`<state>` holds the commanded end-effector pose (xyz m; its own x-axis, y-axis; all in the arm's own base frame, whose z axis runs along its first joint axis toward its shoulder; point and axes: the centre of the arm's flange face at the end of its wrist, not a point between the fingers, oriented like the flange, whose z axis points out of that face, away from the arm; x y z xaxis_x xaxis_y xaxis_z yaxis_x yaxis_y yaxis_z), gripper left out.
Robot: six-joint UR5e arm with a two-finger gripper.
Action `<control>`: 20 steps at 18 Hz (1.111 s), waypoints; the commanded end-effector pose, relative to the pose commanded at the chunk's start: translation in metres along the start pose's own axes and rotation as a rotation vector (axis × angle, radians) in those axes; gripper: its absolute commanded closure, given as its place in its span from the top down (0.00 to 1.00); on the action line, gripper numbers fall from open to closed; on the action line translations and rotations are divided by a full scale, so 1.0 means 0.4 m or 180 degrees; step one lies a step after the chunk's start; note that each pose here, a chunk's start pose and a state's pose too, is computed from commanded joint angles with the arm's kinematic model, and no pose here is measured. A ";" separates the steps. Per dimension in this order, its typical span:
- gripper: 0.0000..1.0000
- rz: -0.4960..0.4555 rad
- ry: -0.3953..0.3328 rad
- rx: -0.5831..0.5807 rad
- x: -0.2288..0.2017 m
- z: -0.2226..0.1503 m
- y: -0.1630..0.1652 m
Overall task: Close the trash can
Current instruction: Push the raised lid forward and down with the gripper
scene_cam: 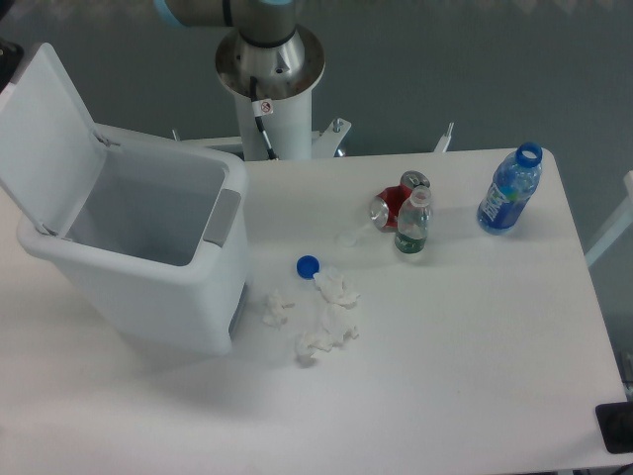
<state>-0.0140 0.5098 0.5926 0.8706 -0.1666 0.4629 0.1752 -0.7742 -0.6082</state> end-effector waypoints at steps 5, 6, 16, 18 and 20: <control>1.00 -0.0064 -0.0043 0.0002 -0.029 -0.003 0.005; 1.00 -0.0080 -0.0057 0.0014 -0.037 -0.008 0.005; 1.00 -0.0189 -0.0268 0.0148 -0.150 -0.078 0.012; 1.00 -0.0174 -0.0298 0.0147 -0.164 -0.082 0.022; 1.00 -0.0185 -0.0375 0.0120 -0.175 -0.082 0.026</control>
<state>-0.0881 0.4932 0.5751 0.9061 -0.0475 0.4204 0.2422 -0.7565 -0.6075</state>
